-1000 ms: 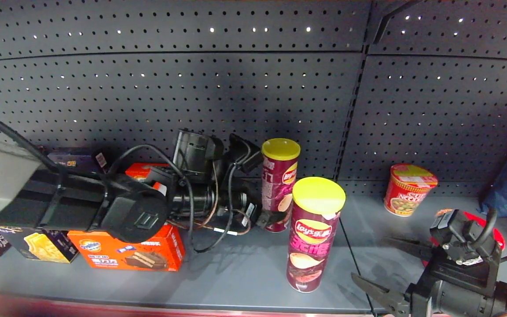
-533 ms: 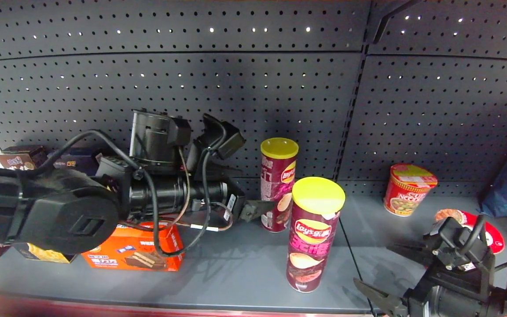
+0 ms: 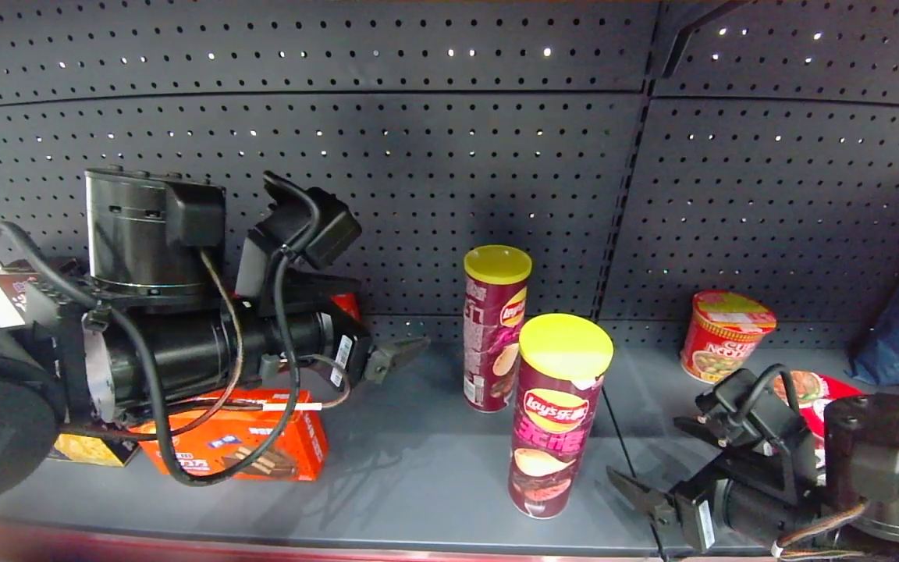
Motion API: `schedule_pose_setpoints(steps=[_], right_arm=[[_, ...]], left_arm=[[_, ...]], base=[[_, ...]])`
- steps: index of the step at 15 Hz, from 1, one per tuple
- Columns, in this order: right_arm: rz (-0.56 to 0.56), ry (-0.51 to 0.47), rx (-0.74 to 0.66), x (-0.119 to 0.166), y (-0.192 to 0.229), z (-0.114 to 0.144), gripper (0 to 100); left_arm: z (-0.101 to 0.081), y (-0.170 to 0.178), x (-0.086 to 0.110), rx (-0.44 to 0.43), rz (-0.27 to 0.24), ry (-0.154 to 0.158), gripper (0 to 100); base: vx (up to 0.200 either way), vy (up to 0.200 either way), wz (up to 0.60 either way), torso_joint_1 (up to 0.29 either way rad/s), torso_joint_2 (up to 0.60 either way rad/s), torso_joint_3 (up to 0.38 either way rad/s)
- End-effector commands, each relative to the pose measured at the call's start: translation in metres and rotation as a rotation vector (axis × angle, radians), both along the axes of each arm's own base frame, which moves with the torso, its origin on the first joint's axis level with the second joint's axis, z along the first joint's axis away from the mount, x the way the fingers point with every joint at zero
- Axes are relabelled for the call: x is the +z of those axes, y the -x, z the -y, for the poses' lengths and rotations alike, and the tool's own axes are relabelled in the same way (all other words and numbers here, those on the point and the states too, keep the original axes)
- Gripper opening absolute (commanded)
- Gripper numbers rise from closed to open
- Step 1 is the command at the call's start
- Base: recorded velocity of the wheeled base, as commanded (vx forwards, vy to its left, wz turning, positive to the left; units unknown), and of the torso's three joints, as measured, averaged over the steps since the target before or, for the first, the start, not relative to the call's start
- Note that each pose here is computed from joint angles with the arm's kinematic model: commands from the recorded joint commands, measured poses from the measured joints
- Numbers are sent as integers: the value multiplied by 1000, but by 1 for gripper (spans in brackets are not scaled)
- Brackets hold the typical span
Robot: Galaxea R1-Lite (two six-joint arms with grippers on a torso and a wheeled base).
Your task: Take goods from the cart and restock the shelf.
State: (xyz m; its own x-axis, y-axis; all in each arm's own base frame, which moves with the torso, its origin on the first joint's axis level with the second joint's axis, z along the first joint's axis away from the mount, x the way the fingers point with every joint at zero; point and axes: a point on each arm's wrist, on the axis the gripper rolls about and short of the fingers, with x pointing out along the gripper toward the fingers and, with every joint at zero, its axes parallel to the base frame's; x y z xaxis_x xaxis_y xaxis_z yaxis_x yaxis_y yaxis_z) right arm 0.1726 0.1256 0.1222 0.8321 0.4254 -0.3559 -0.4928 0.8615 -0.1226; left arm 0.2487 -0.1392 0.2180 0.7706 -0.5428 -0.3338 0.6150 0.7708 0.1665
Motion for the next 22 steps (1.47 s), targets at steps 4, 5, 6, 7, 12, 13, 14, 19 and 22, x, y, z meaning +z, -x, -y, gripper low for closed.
schedule_pose_setpoints(steps=[4,5,6,7,12,13,14,19,22], right_arm=[[-15,19,-8,-5,-15,-15,100],[-13,19,-7,-5,-15,-15,100],[-17,21,8,-6,-15,-19,100],[-22,27,22,-9,-16,-24,100],[-25,28,55,-12,-23,-41,100],[-26,29,55,-13,-25,-44,100],[-26,29,55,-13,-27,-45,100],[-8,6,53,-6,-24,-41,100],[2,2,46,-3,-25,-42,100]], left_arm=[[-7,11,6,18,30,-4,100],[-7,11,6,18,30,-4,100],[-8,11,5,24,27,-8,100],[-8,11,4,24,24,-9,100],[-8,11,3,24,23,-10,100],[-8,11,3,24,23,-10,100],[-8,11,3,24,23,-10,100],[-2,14,-15,-4,-35,-44,100],[4,8,-26,-14,-69,-62,100]], base=[[0,0,0,0,0,0],[0,0,0,0,0,0],[0,0,0,0,0,0],[0,0,0,0,0,0],[0,0,0,0,0,0],[0,0,0,0,0,0],[0,0,0,0,0,0],[0,0,0,0,0,0],[0,0,0,0,0,0]])
